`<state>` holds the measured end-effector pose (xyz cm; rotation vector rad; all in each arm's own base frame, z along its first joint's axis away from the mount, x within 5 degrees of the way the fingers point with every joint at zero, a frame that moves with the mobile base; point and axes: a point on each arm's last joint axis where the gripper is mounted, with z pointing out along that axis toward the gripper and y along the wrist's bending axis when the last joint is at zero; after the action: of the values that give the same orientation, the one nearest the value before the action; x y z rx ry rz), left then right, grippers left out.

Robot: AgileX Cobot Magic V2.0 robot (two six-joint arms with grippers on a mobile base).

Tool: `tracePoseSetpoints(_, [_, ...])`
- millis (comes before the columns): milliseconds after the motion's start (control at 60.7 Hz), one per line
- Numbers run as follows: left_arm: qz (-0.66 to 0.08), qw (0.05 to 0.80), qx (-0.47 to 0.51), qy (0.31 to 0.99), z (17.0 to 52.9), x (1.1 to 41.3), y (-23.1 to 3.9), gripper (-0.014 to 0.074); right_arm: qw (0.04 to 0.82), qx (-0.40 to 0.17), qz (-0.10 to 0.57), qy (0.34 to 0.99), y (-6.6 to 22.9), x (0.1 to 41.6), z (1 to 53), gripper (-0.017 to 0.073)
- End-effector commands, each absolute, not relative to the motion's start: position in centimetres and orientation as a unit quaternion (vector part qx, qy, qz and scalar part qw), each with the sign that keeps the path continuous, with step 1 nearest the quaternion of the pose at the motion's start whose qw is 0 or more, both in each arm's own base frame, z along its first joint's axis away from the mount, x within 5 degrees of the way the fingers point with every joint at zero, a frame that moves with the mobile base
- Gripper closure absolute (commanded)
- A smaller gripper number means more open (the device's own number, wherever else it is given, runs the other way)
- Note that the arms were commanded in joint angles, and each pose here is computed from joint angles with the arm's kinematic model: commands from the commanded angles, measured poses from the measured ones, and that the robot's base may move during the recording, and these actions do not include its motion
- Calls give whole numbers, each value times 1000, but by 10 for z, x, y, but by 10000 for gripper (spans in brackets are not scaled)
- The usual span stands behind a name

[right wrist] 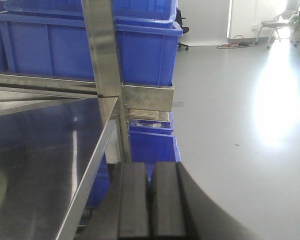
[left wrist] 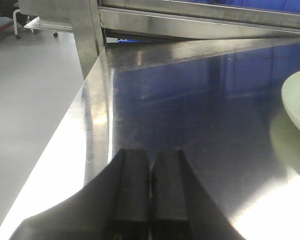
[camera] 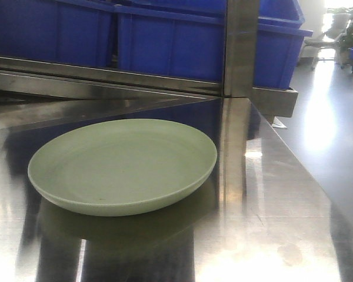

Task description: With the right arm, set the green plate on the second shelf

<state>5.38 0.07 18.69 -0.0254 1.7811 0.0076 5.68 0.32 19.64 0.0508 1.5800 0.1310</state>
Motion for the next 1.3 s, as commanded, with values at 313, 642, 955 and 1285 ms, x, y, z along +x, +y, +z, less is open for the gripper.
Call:
tracePoseSetpoints(313, [1, 653, -13, 757, 182, 55, 1, 470, 698, 36, 69, 712, 3, 67, 232, 501])
tracePoseSetpoints(642, [1, 653, -13, 757, 182, 55, 1, 470, 623, 83, 113, 770, 8, 128, 296, 501])
tracePoseSetpoints(955, [1, 653, -13, 757, 182, 55, 1, 470, 487, 81, 190, 849, 39, 195, 317, 387])
tracePoseSetpoints(1285, [1, 653, -13, 757, 182, 55, 1, 470, 415, -14, 227, 881, 110, 252, 307, 180])
